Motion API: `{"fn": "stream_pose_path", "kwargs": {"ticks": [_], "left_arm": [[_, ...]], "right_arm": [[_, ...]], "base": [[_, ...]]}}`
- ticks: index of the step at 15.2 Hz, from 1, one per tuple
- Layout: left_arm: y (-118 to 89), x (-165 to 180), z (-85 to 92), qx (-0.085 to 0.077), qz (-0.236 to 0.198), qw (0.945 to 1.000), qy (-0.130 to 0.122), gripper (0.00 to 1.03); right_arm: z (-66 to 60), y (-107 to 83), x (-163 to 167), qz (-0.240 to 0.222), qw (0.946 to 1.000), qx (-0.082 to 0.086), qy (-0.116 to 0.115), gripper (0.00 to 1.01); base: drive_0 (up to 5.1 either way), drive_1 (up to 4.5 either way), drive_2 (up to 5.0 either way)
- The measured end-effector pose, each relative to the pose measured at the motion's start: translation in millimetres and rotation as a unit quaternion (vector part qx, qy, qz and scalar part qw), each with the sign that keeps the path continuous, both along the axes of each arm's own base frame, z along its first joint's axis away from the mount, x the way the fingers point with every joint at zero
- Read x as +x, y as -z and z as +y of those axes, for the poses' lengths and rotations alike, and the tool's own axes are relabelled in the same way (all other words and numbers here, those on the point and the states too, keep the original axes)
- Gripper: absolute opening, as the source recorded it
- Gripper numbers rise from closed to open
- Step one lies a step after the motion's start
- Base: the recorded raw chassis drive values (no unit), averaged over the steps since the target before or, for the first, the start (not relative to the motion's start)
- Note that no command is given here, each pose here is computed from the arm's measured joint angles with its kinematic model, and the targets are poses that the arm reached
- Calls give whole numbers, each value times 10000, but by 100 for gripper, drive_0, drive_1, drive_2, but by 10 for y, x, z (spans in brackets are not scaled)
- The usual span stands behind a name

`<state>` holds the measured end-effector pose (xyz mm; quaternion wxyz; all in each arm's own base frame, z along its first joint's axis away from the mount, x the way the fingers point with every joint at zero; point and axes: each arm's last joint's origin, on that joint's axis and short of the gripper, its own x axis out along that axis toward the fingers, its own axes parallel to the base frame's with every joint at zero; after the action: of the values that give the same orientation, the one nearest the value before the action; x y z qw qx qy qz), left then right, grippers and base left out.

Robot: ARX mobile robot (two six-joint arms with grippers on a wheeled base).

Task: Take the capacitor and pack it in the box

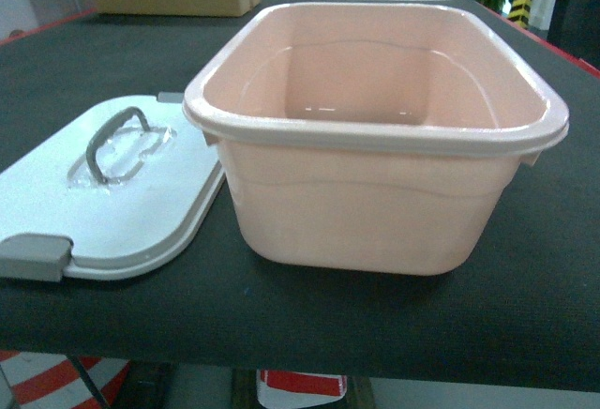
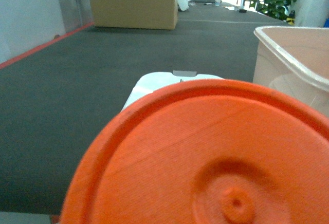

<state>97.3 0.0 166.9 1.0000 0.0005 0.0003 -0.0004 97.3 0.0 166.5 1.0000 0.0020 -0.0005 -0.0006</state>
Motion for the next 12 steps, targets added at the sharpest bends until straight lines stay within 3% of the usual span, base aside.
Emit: {"fn": "stream_pose_path", "kwargs": {"ticks": [12], "left_arm": [[-1,0,0,-2,-4,10000,-4,43]], "right_arm": [[0,-1,0,-4,10000,-8,-4,98]], "base": [[0,0,0]]}}
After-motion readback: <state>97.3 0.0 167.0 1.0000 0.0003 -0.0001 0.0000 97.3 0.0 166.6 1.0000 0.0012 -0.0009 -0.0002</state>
